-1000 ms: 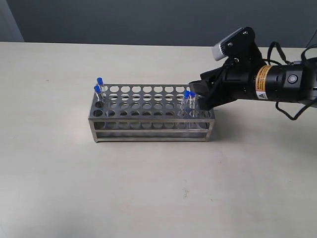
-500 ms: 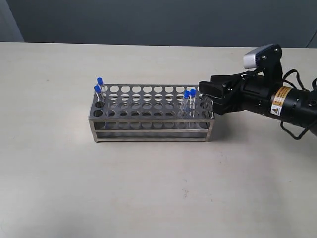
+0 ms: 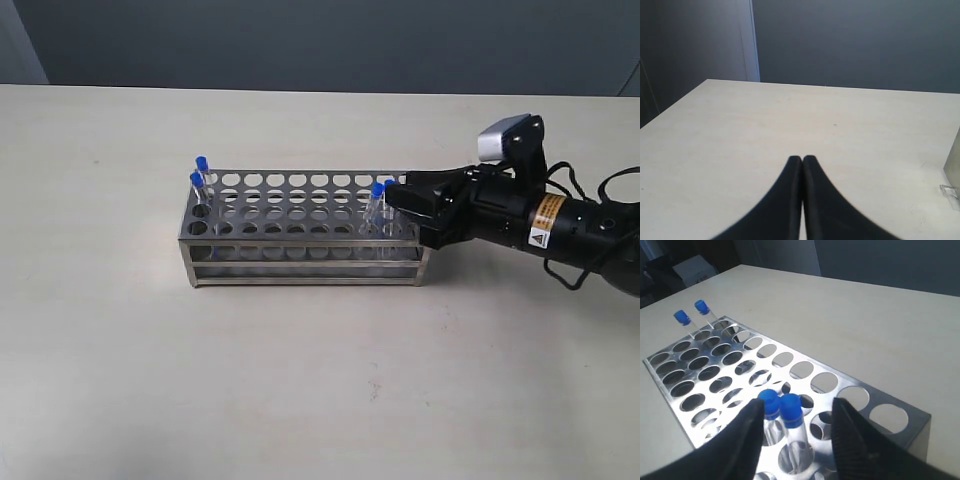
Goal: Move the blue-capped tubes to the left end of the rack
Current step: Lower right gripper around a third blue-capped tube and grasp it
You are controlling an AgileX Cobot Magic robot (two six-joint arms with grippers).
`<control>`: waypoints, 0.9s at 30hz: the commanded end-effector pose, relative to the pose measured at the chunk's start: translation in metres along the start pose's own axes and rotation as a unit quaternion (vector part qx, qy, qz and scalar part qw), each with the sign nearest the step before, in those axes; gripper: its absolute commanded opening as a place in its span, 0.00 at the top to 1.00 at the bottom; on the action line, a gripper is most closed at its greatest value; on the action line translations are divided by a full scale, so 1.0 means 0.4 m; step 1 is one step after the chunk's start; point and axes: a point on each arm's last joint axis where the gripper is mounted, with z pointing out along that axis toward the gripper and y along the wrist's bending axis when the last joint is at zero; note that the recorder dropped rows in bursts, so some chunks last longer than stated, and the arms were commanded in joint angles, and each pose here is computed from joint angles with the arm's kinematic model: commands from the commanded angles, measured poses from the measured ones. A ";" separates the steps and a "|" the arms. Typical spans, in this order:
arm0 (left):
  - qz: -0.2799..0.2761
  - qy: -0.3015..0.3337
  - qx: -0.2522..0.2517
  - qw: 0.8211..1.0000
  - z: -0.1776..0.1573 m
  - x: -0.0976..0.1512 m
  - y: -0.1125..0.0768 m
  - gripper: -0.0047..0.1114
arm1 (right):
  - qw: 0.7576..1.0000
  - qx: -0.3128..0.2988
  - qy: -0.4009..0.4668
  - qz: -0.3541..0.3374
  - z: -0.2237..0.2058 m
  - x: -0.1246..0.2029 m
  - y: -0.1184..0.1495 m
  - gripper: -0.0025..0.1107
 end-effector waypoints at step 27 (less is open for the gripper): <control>-0.003 -0.001 0.004 1.000 0.000 0.002 -0.001 0.96 | 1.000 0.001 0.014 -0.023 0.018 0.017 -0.024 0.78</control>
